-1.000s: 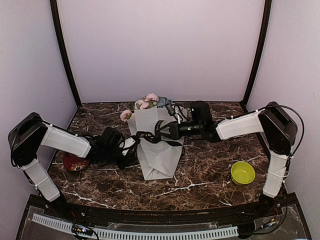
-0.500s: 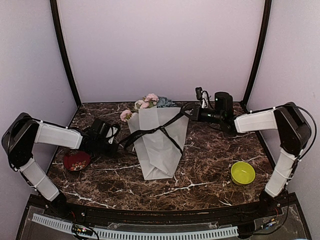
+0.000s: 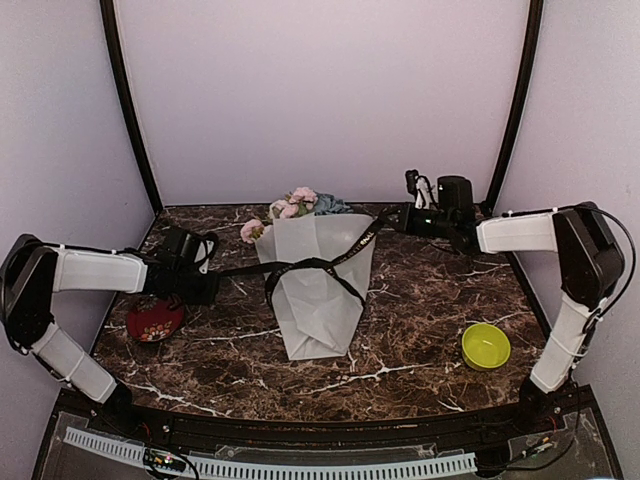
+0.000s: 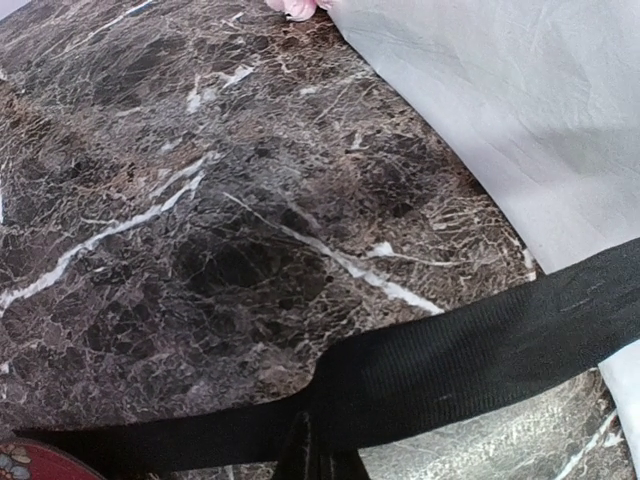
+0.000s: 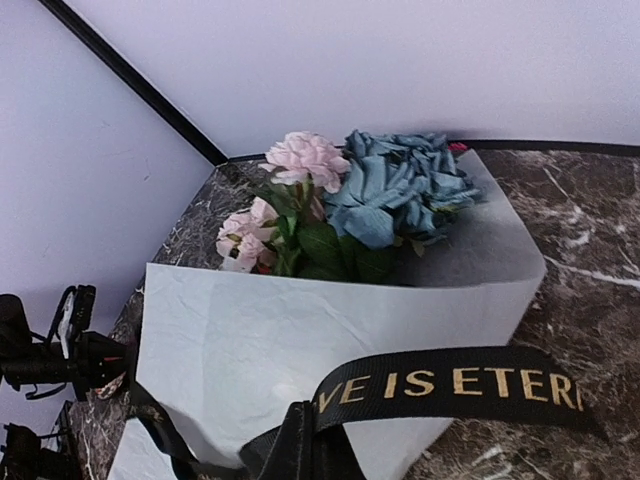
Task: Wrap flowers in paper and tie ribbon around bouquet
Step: Tie the ribbon around the folded bouquet.
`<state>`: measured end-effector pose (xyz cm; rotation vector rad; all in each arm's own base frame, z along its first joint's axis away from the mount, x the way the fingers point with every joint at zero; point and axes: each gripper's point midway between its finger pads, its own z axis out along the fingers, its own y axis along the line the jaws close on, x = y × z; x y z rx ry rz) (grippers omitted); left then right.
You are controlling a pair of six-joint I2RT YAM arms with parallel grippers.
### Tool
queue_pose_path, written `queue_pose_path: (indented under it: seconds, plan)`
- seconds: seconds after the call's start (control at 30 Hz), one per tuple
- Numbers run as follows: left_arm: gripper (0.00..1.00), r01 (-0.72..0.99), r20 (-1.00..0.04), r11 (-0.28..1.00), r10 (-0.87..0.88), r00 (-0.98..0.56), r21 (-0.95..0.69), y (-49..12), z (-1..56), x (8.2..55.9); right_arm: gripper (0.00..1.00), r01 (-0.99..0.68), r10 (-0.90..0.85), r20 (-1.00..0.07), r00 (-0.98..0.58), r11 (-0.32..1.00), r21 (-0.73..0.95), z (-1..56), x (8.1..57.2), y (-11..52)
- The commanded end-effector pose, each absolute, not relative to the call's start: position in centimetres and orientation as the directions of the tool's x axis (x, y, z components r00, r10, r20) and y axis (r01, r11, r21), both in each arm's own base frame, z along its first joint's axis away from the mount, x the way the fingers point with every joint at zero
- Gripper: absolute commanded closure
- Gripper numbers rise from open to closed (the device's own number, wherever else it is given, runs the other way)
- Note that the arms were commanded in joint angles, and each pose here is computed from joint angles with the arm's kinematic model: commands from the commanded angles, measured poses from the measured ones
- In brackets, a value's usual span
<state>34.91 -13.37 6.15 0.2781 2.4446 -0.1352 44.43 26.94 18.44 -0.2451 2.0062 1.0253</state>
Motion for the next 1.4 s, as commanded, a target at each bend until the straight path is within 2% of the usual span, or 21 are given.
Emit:
queue_pose_path:
  seconds: [0.0, 0.27, 0.43, 0.73, 0.93, 1.37]
  plan:
    - [1.00, 0.304, -0.717, 0.950, 0.167, -0.677, -0.066, -15.2, 9.8, 36.2, 1.00, -0.670, 0.046, -0.853, -0.519, 0.597, 0.441, 22.5, 43.4, 32.8]
    - [1.00, 0.462, -0.853, 0.883, 0.298, -0.427, 0.078, -19.7, 17.1, 36.6, 1.00, -0.794, -0.016, -0.916, -0.402, 0.504, 0.340, 27.5, 42.3, 38.5]
    - [1.00, 0.505, -0.929, 0.859, 0.250, -0.274, 0.082, -21.7, 22.5, 35.9, 1.00, -0.848, 0.005, -0.952, -0.305, 0.453, 0.274, 32.3, 40.8, 40.3]
    - [1.00, 0.498, -0.902, 0.862, 0.284, -0.325, 0.092, -21.7, 20.5, 36.3, 1.00, -0.932, 0.075, -0.986, -0.147, 0.325, 0.163, 41.1, 36.3, 42.5]
    - [1.00, 0.488, -0.881, 0.866, 0.313, -0.355, 0.111, -21.4, 19.0, 36.6, 1.00, -0.949, 0.128, -0.990, -0.067, 0.297, 0.103, 45.7, 35.1, 42.2]
    - [1.00, 0.490, -0.876, 0.863, 0.329, -0.354, 0.126, -21.2, 18.8, 36.5, 1.00, -0.941, 0.092, -0.990, -0.109, 0.311, 0.133, 43.3, 36.4, 43.2]
